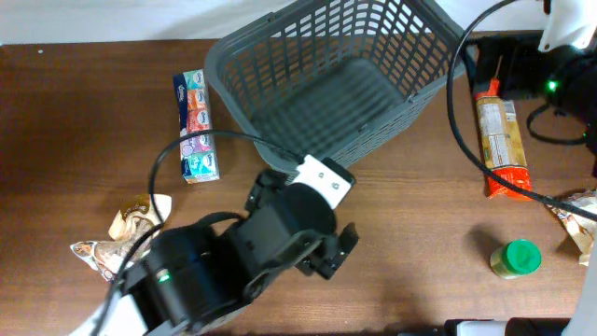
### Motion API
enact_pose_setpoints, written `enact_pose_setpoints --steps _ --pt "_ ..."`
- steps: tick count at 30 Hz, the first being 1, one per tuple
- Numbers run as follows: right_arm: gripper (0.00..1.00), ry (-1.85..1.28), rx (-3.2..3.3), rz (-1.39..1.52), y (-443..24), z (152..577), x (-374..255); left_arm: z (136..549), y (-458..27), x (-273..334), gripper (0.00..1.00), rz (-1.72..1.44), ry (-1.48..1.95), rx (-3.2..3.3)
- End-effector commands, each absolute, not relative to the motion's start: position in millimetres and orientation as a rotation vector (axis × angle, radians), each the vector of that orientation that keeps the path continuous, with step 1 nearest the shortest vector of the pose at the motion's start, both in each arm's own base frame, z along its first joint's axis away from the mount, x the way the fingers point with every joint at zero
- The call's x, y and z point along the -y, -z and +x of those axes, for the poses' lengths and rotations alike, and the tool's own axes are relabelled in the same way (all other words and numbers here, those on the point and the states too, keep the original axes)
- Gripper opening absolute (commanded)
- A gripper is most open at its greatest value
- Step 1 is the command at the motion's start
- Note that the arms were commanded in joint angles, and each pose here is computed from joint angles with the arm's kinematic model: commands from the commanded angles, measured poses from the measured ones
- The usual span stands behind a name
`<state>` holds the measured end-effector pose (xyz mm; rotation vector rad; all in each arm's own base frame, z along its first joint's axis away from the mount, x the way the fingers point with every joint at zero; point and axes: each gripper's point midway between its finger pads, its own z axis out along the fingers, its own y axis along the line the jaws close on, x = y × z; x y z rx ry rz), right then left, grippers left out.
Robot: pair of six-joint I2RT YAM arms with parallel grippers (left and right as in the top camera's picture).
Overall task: Pack container
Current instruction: 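Grasp the grey basket rim with both grippers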
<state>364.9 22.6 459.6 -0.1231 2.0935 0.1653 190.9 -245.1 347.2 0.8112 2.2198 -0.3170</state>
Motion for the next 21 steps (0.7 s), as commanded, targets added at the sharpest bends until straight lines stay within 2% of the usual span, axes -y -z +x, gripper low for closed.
enact_pose_setpoints --steps 1,4,6,8,10,11,12,15,16,17,18,19,20,21 --pt "0.99 -0.190 -2.013 -0.168 -477 377 -31 189 -336 261 0.99 0.852 0.340 -2.262" --pt "0.90 -0.208 -1.962 -0.188 -483 395 -35 186 -323 275 0.99 0.897 0.373 -2.300" --pt "0.90 -0.235 -1.941 -0.209 -483 408 -40 182 -316 283 0.99 0.932 0.407 -2.327" --pt "0.98 -0.249 -1.943 -0.218 -477 424 -42 179 -310 289 0.99 0.958 0.431 -2.348" --pt "0.95 -0.268 -1.968 -0.192 -465 438 -42 179 -307 292 0.99 0.966 0.432 -2.359" --pt "0.87 -0.285 -1.987 -0.168 -457 445 -41 179 -305 292 0.99 0.969 0.428 -2.362" --pt "0.72 -0.309 -2.019 -0.134 -445 454 -41 180 -303 293 0.99 0.970 0.424 -2.366" --pt "0.60 -0.353 -2.118 -0.101 -409 472 -43 181 -300 295 0.99 0.975 0.416 -2.376" --pt "0.41 -0.360 -2.161 -0.093 -392 479 -43 181 -298 295 0.82 0.977 0.413 -2.380" --pt "0.35 -0.360 -2.172 -0.087 -388 481 -43 180 -298 295 0.67 0.979 0.414 -2.381" --pt "0.23 -0.358 -2.185 -0.082 -383 483 -42 180 -298 295 0.46 0.978 0.412 -2.381" --pt "0.16 -0.358 -2.201 -0.073 -377 485 -41 182 -299 294 0.06 0.971 0.402 -2.376" --pt "0.11 -0.355 -2.214 -0.063 -372 487 -40 185 -300 293 0.02 0.959 0.385 -2.369" --pt "0.11 -0.349 -2.224 -0.046 -369 488 -39 187 -300 292 0.02 0.952 0.371 -2.365"
